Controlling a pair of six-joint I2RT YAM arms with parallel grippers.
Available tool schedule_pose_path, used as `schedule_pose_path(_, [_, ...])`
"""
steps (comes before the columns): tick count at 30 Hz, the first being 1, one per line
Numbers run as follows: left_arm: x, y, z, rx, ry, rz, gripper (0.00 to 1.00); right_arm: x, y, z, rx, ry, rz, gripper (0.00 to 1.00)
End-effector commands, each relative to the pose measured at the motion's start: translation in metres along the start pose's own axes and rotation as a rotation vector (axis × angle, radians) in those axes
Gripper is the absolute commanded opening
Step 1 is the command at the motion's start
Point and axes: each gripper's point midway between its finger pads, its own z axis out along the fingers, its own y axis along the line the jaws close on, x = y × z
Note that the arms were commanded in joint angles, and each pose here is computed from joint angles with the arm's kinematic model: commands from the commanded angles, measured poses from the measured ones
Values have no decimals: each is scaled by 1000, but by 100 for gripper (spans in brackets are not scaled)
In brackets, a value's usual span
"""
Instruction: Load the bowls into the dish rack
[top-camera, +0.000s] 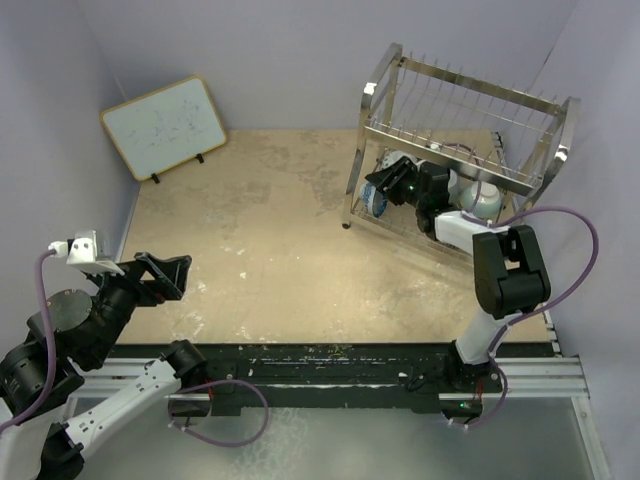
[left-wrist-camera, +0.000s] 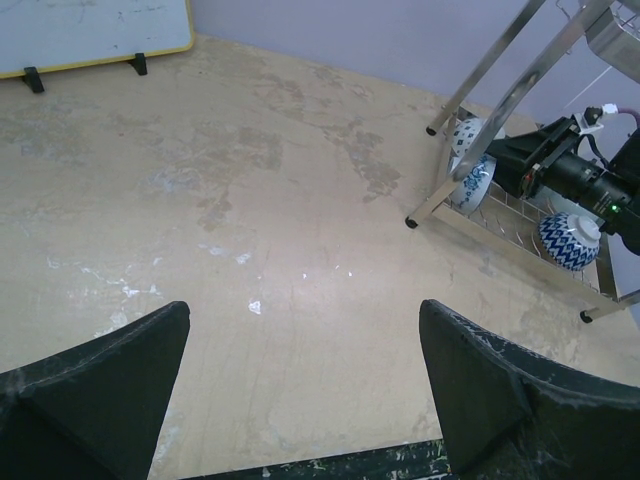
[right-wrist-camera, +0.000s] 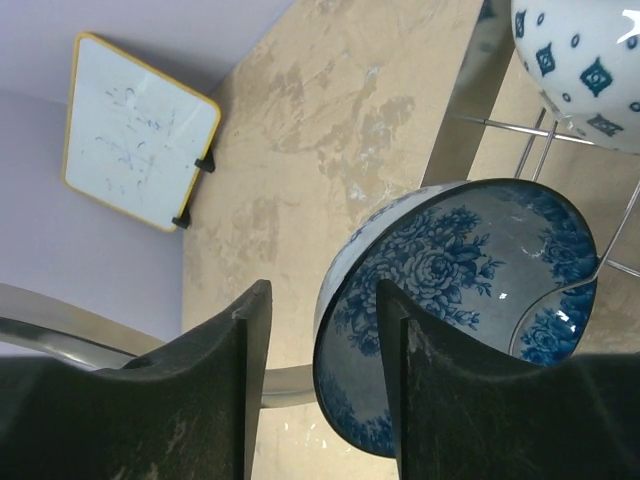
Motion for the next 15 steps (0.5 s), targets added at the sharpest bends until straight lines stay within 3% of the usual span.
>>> schedule_pose_path(1, [-4,3,-3,-2,-26,1,99,-6,20,4,-59,-7,-30,46])
schedule_pose_path(3, [-4,5,-3,-6,-26,2,99,-5,18,5,-58,-3,-30,42])
schedule_pose_path(8, [-5,5,-4,-7,-27,0,99,-3,22,5,-99,-1,-32,14])
schedule_pose_path(12, [-4,5,-4,-6,-25,0,99,-5,40,-4,-194,-22,-35,0])
schedule_pose_path(15, [-5,4,-4,-5,-25,1,99,-9,63,-14,-319,-52,-16,0])
